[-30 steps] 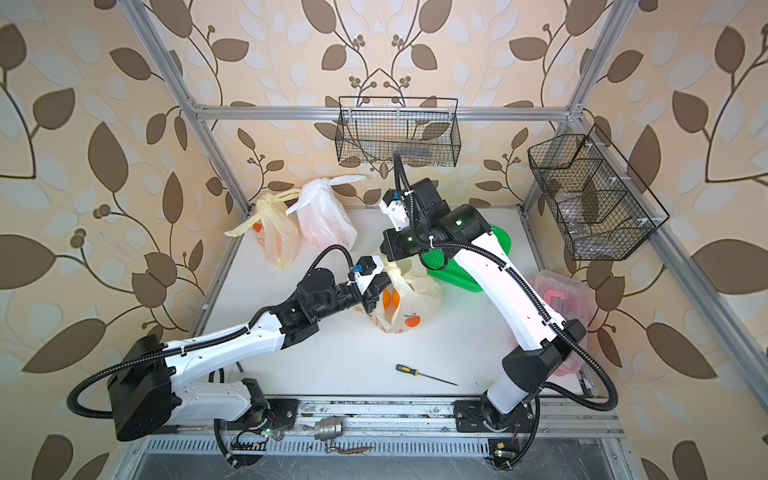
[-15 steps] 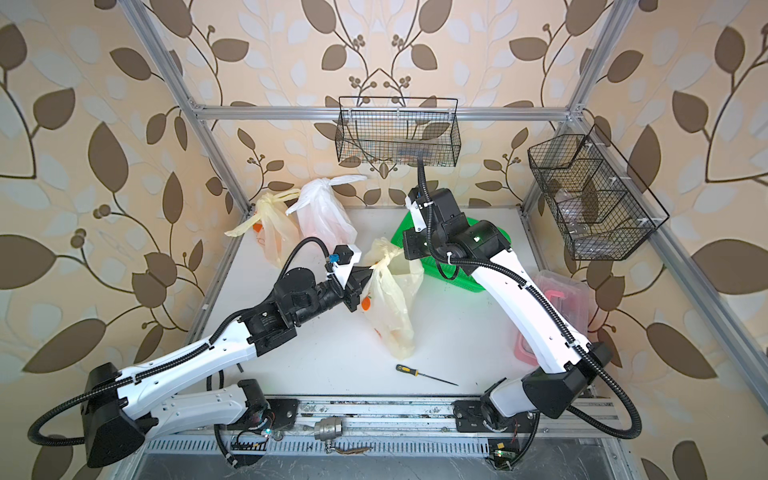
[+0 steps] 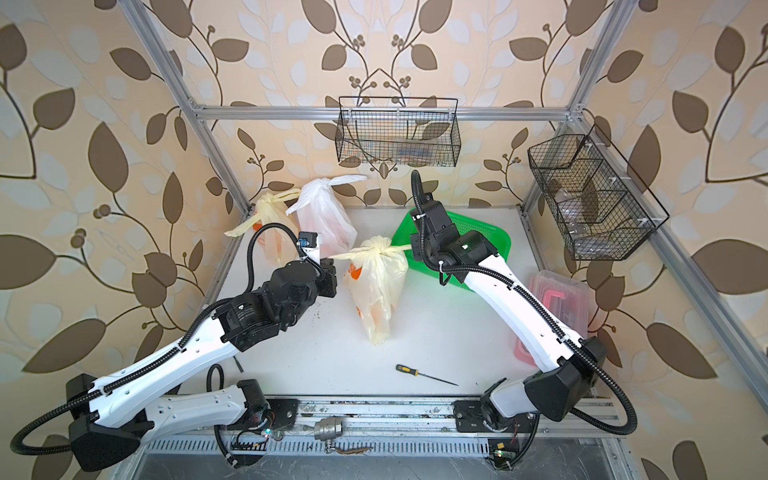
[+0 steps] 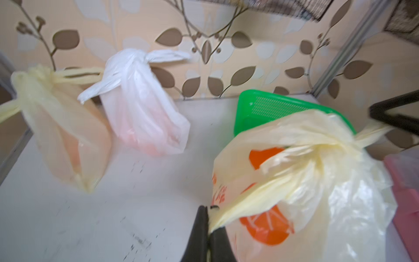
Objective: Place the oranges into plastic bags & tie knots
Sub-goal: Tie the plastic bag at the center of the board.
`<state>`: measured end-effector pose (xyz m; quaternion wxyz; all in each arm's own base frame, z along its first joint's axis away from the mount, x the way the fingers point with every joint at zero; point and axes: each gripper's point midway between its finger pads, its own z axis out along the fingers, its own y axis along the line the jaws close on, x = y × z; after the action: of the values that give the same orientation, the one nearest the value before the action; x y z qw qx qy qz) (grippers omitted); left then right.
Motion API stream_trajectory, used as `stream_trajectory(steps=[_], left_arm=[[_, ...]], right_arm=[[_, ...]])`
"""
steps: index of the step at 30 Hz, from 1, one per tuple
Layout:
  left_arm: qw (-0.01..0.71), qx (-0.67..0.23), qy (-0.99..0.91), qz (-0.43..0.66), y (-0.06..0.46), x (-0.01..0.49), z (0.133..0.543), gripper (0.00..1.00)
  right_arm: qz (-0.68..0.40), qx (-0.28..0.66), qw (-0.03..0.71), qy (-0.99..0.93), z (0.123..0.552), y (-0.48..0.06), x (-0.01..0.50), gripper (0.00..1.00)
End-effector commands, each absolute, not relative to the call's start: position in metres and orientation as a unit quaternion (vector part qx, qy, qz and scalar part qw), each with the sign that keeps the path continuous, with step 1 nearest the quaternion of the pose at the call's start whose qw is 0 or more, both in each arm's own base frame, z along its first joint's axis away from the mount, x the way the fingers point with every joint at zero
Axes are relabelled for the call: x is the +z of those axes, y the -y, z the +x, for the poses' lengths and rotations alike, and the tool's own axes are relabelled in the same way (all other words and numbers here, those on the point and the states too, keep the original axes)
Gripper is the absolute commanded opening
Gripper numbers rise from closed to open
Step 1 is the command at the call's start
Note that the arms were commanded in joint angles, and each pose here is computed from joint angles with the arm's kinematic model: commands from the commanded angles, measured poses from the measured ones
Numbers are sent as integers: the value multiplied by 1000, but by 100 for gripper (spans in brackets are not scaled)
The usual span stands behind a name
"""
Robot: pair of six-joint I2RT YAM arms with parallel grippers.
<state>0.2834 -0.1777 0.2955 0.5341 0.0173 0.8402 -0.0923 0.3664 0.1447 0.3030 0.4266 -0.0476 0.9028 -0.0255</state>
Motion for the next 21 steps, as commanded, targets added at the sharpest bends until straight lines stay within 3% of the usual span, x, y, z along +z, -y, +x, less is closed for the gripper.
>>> stream_trajectory(steps=[1,6,10,17,21], left_arm=[[510,61,-850,-117,84,279,272,0],[472,19,-875,-103,89,255,266,0],[463,-53,-883,-51,126,265,273,0],[459,-97,-883,-21,140,270,282,0],[449,-75,-890,-27,137,258,287,0]], right_arm=[[37,-146,413,-898,364,-67,295,0],[41,-126,409,-903,376,-68,287,0],[-4,-100,427,-899,392,-107,295,0],[-58,-29,462,-884,431,-177,312,0],[-78,7,463,-883,449,-203,302,0]])
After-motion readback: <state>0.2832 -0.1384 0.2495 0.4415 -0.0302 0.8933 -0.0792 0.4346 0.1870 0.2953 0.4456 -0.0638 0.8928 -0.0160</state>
